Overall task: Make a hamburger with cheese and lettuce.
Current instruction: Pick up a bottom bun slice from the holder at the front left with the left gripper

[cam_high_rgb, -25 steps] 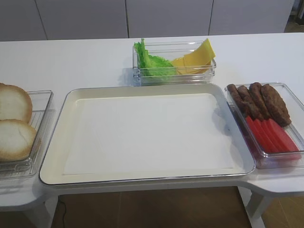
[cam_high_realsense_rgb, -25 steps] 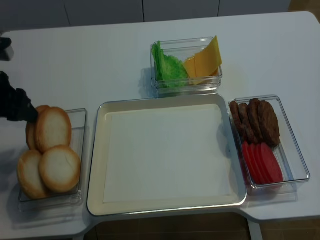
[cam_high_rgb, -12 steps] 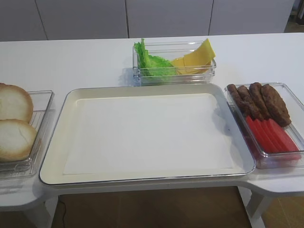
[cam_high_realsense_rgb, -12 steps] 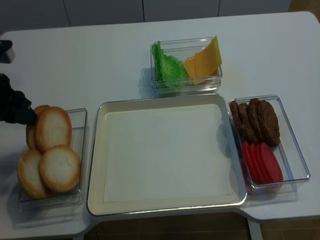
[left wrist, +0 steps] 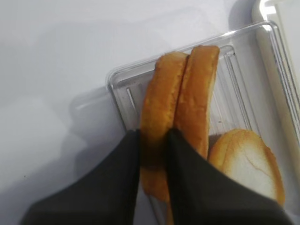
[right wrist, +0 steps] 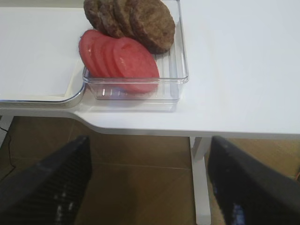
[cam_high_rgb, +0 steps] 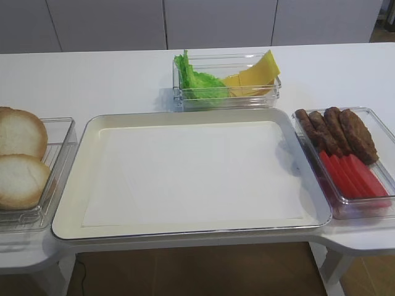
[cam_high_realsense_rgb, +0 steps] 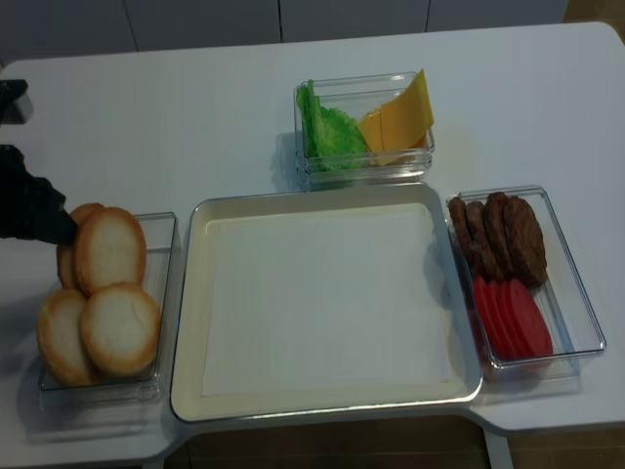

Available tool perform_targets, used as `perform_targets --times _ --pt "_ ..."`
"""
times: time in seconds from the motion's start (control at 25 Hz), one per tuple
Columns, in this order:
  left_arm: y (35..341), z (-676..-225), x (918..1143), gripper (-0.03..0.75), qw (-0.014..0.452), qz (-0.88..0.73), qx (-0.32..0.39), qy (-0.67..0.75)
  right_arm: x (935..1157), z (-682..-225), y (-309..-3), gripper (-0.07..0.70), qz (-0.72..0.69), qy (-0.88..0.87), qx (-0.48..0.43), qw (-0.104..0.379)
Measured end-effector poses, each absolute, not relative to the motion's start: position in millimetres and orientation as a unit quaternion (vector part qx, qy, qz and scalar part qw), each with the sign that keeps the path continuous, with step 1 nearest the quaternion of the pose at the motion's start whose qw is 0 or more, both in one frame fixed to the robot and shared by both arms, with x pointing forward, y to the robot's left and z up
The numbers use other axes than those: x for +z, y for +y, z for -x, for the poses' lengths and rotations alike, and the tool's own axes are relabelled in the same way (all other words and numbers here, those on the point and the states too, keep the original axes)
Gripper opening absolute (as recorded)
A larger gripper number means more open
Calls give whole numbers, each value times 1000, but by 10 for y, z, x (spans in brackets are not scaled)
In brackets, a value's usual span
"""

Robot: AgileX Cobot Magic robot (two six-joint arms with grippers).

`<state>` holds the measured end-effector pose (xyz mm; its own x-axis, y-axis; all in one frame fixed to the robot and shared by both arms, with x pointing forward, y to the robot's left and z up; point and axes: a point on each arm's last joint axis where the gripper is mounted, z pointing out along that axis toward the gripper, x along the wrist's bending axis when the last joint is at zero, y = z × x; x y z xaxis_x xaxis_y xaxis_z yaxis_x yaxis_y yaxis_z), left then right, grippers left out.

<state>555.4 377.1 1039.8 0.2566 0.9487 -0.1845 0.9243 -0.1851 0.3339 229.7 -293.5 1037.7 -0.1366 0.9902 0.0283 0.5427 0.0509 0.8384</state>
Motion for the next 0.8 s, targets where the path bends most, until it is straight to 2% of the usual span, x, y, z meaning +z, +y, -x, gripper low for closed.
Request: perform_targets --times 0.16,0.52,0.8 --pt "3774 -5556 10390 80 190 -770 31 609 10377 -2297 -2935 591 -582 658 368 304" --pt "3772 -5520 10466 73 189 -772 44 605 10377 -2297 -2935 591 -583 657 368 304" --pt "3751 -5458 10639 73 197 -772 70 600 10377 -2297 -2935 591 -583 657 368 304"
